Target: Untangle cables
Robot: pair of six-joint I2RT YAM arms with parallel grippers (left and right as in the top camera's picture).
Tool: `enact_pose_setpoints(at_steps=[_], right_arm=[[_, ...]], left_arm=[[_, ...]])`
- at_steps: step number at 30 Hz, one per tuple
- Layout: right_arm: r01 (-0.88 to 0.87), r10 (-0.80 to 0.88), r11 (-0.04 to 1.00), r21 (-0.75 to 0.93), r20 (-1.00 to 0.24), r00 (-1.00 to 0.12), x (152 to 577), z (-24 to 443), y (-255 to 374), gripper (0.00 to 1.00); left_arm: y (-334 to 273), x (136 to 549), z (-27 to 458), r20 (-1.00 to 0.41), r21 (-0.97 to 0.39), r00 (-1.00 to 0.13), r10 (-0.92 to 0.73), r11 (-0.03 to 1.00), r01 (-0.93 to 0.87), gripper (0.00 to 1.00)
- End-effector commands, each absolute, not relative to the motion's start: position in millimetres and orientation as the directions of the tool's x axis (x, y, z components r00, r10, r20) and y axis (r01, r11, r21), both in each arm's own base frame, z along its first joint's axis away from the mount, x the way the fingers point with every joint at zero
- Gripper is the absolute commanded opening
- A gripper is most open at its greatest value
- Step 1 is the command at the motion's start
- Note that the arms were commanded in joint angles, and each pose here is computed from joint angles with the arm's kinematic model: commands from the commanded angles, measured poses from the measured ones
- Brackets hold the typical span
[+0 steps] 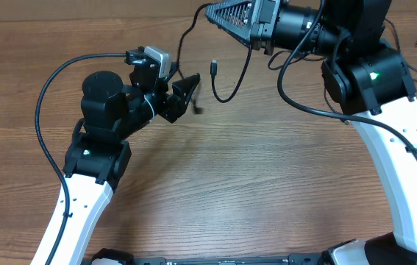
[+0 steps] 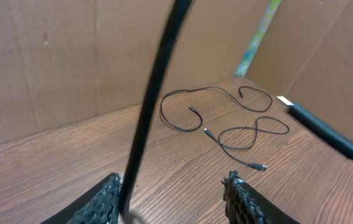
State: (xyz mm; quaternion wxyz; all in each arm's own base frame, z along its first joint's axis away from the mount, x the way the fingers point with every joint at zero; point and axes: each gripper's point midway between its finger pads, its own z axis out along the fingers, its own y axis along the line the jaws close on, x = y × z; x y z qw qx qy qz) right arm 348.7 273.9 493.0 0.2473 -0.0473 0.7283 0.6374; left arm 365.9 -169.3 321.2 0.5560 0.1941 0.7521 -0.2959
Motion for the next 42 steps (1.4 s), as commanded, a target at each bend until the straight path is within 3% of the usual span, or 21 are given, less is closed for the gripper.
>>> enact_pose_setpoints(at_steps=[1,8,32,42], right_arm=[[-0.418,0.217,0.139,0.898,-0.439,-0.872,333.0,510.1,275.2,0.04],[-0.409,0.192,0.117,0.905,-0.424,-0.885,327.5,511.5,276.6,0.04],[-0.435,0.053,0.024,0.9,-0.436,-0.898,295.9,520.0,287.7,0.04],[-0.486,0.065,-0.02,0.874,-0.483,-0.873,293.9,537.1,284.8,0.04]], left_arm=[[-162.1,373.2,328.8,-0.961,-0.198,-0.275,-0.034,0.782,0.592,0.52],[-137.4,388.5,321.8,-0.947,-0.227,-0.307,-0.094,0.873,0.432,0.3],[-126.2,407.9,293.7,-0.921,-0.252,-0.37,-0.123,0.911,0.326,0.3],[-83.9,422.7,267.0,-0.91,-0.165,-0.397,-0.121,0.983,0.08,0.29]])
